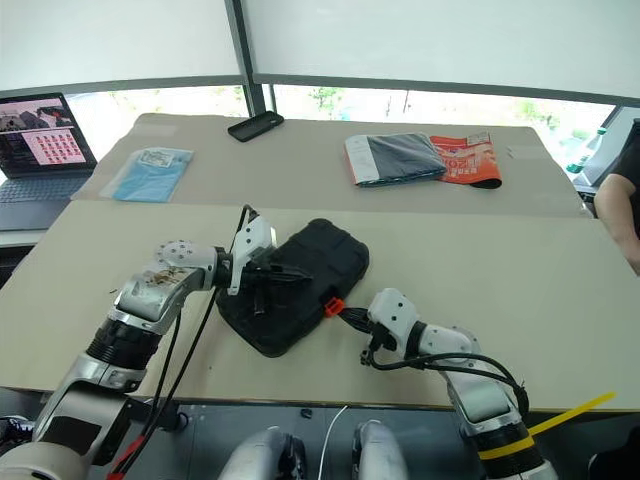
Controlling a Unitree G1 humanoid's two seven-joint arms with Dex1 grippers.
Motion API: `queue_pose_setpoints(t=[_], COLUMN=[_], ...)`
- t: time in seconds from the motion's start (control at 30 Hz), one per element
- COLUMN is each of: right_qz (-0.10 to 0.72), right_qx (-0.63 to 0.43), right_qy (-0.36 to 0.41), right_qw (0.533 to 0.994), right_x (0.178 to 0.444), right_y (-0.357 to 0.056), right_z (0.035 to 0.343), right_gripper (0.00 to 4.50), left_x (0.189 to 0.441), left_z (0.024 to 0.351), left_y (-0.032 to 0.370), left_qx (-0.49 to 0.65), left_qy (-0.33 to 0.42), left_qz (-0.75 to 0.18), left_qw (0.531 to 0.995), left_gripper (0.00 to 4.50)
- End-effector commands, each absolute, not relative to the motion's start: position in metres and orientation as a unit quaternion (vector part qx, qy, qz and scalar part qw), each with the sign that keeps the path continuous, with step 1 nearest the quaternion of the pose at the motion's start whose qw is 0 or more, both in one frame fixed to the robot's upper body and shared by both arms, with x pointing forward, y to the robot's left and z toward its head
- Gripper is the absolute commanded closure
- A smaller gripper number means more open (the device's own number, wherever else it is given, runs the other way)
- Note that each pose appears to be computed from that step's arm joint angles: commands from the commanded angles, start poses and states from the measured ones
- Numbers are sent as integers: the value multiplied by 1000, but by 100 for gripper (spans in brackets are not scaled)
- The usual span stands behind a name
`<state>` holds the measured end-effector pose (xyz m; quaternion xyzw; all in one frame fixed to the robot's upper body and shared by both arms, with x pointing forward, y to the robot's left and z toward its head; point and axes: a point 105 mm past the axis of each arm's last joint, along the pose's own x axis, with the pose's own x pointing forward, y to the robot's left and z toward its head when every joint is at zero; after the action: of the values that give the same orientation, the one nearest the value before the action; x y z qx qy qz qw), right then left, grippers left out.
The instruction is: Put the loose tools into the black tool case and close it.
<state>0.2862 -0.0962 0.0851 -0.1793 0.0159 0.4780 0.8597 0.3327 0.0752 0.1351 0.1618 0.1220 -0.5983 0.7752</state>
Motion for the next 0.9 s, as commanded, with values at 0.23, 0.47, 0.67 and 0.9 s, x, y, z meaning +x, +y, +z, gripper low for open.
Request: queue_pose_setpoints(t=[0.23,0.47,0.67,0.9], right_qz=[495,502,515,489], right_qx=[-148,-139,-156,-156], right_qy=[-78,-83,-69,-80], right_qw=[853,849,840,855], right_x=[285,284,284,289], right_y=[-76,-74,-69,-95], right_z=[137,141,134,149], right_gripper=[450,450,450,450], left_x=[320,322,320,321], left_z=[85,85,83,84], left_y=[83,84,84,87], left_qx=[135,135,134,134], left_qy=[222,224,229,227], left_qz=[-587,-585,-587,-583], left_qw=[767,768,765,768], left_gripper=[444,444,444,444])
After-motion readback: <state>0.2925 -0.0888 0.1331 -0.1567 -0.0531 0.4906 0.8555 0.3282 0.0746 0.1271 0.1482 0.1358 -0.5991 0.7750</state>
